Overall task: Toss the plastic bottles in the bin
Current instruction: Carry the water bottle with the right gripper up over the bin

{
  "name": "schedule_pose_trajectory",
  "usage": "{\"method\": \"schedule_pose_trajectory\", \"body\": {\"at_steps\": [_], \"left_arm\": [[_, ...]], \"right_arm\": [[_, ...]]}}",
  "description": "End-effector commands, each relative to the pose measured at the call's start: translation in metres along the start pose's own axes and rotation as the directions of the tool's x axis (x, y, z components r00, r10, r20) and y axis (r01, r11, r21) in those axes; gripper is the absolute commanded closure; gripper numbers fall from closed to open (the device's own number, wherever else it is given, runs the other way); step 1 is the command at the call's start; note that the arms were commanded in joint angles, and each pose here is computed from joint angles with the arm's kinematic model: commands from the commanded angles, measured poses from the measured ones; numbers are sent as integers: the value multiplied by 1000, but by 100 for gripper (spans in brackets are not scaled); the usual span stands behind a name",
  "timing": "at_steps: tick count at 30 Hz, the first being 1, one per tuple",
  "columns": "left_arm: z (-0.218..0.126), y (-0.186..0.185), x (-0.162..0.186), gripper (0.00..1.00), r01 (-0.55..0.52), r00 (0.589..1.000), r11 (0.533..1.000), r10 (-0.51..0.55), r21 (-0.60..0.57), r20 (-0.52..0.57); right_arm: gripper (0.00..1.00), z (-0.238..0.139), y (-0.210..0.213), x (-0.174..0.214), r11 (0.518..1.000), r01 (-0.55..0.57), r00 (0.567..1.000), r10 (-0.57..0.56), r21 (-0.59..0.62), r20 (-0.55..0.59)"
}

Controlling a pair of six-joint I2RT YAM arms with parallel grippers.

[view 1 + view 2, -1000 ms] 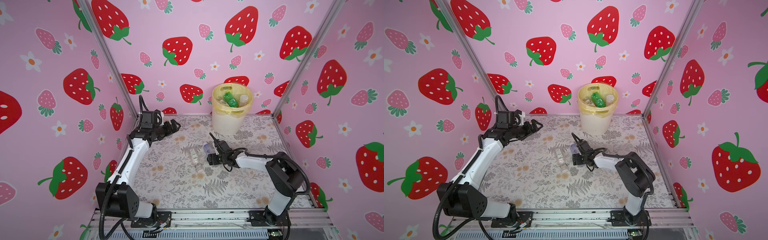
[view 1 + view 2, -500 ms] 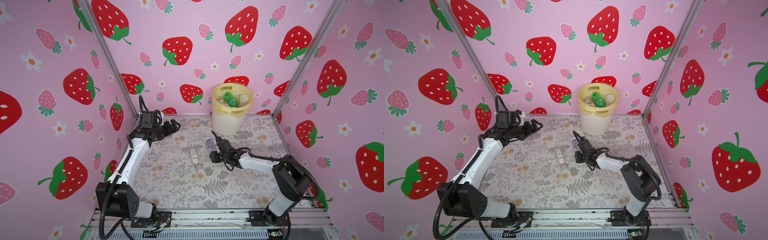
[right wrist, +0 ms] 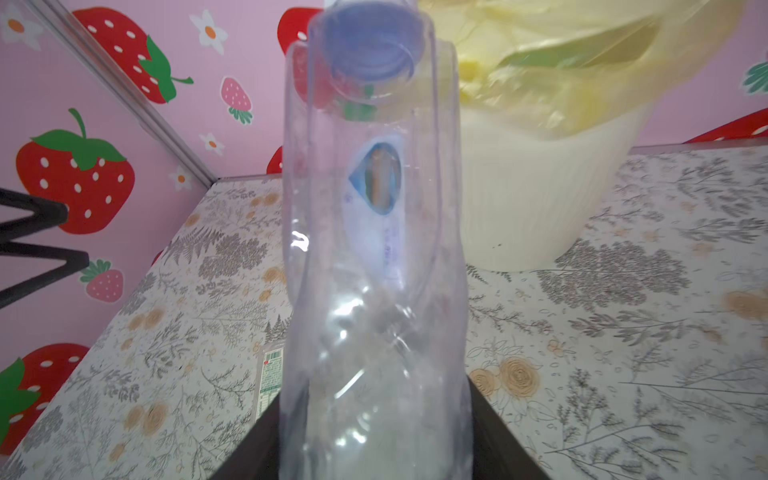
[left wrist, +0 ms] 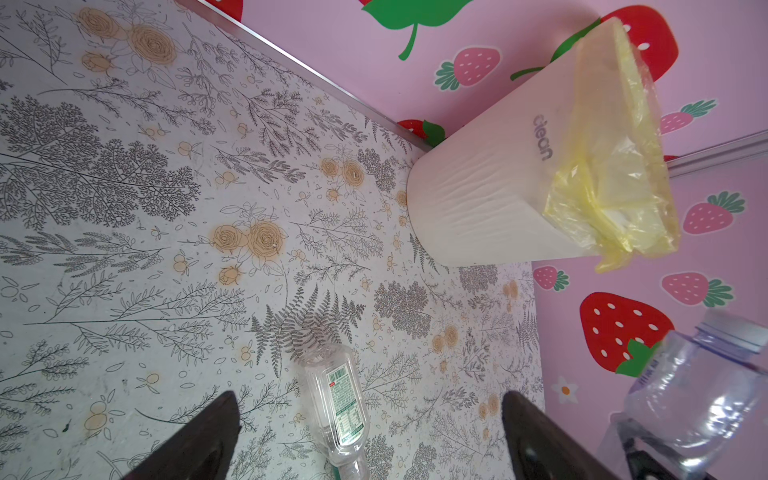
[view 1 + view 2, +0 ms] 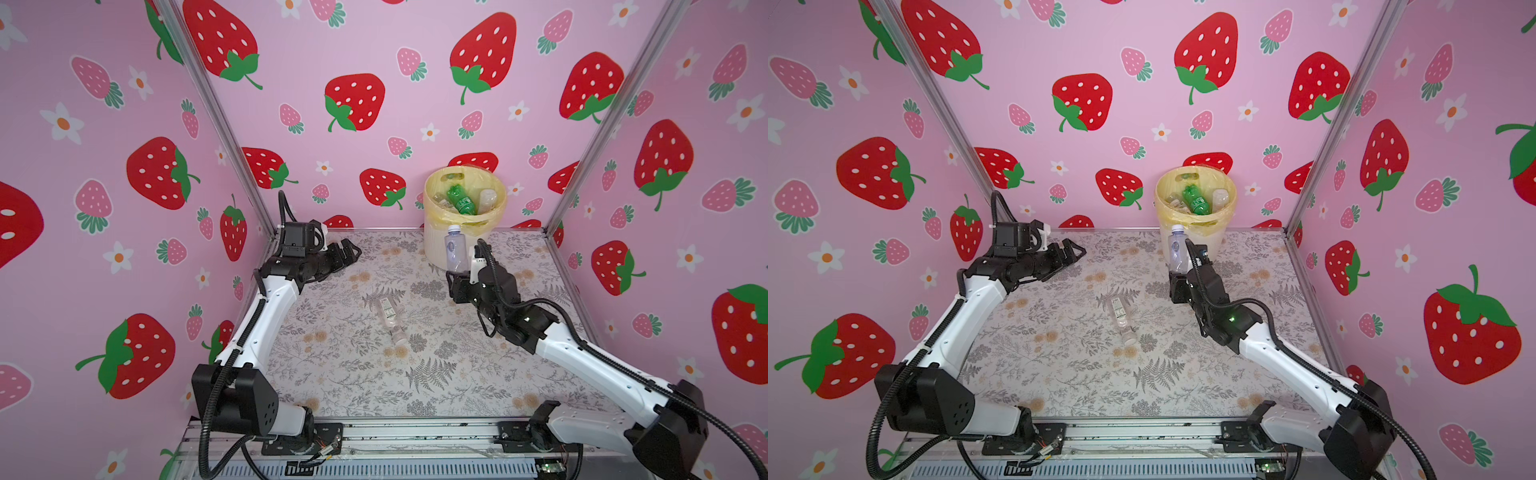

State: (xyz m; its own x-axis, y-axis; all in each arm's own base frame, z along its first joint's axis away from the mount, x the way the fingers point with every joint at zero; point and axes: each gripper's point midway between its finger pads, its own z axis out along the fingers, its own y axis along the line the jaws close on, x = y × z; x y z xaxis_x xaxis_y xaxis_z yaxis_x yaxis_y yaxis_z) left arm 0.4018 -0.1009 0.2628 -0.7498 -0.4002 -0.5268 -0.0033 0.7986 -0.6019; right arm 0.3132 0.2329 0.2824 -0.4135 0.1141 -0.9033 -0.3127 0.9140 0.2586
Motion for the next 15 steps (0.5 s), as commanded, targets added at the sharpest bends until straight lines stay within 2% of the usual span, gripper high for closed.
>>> {"method": "schedule_pose_trajectory", "body": {"at_steps": [1,4,8,15], "left_arm": [[-1,0,1,0,7,1000,1000,-7,12,-3],[-2,0,1,0,4,1000,1000,-4,14,2],[-2,-1,2,0,4,1000,1000,-4,14,-1],[0,-1,2,0,14,1000,1000,-14,20,-5]], "right_arm": [[45,-22,-24,-40,993,13,995,-25,121,95],[45,-37,-34,-59,988,5,989,-28,157,146],[45,-52,-44,-64,984,-28,982,-5,174,186],[45,-55,-47,-71,984,-56,977,18,170,214]]}}
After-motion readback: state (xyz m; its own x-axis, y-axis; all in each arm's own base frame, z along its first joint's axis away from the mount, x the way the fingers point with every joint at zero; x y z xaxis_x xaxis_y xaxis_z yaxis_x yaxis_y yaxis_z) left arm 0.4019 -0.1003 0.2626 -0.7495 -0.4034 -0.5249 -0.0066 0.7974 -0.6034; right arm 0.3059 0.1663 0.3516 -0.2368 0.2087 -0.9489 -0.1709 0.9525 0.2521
